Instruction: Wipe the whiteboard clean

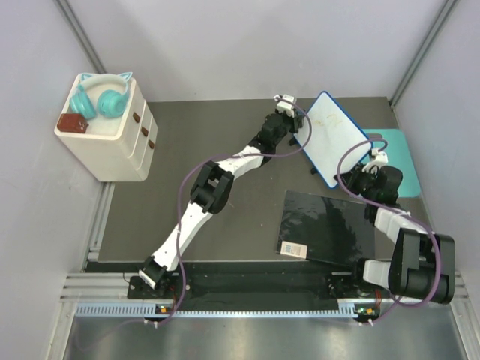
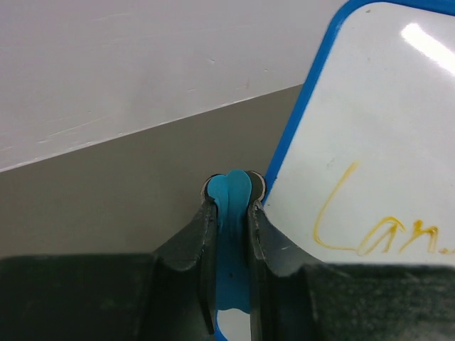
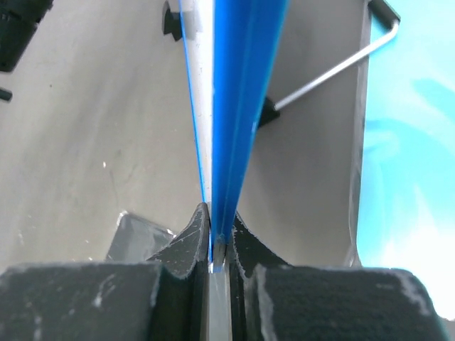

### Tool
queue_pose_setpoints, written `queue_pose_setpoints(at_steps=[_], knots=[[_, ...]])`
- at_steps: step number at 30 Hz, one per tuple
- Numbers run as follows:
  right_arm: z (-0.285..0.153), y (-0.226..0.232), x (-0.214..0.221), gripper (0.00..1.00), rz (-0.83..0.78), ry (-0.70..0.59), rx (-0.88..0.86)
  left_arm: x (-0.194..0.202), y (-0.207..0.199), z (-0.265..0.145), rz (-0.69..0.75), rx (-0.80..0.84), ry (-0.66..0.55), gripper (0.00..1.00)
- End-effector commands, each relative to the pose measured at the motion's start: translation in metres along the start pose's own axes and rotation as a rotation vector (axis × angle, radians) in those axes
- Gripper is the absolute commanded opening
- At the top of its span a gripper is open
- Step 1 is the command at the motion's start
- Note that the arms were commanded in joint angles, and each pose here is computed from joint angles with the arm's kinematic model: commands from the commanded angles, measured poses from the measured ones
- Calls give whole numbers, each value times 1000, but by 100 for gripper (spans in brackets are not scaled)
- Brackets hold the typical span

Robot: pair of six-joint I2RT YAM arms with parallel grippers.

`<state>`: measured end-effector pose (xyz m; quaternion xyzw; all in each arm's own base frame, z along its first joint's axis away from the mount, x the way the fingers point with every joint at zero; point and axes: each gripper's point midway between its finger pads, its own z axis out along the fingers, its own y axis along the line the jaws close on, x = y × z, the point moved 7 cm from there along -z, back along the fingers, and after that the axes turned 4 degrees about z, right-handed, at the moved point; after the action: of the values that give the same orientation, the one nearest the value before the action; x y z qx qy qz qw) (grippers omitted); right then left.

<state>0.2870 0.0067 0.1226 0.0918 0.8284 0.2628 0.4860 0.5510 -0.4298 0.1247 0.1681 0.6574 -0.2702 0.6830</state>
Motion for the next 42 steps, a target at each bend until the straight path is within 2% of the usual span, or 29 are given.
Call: queue_pose_setpoints(at_steps=[1,15,25,30,34,36,42], knots=[[-12,-17,7,0,-116,-121,126,-23,-15,-1,-15,71,-33,0],[-16,-8,8,0,-145,-183,61,-11,-39,0,-40,148,-57,0],[-16,-10,8,0,-138,-183,71,-19,-118,-16,-48,346,-115,0],[-16,-9,8,0,-142,-184,66,-36,-146,-31,-59,403,-183,0],[-16,-9,8,0,-143,-180,64,-46,-168,-38,-49,514,-206,0],[-16,-9,9,0,-143,-180,64,-51,-170,-40,-53,516,-221,0],[-16,-9,9,0,-144,-171,59,-68,-143,-32,-33,378,-266,0]])
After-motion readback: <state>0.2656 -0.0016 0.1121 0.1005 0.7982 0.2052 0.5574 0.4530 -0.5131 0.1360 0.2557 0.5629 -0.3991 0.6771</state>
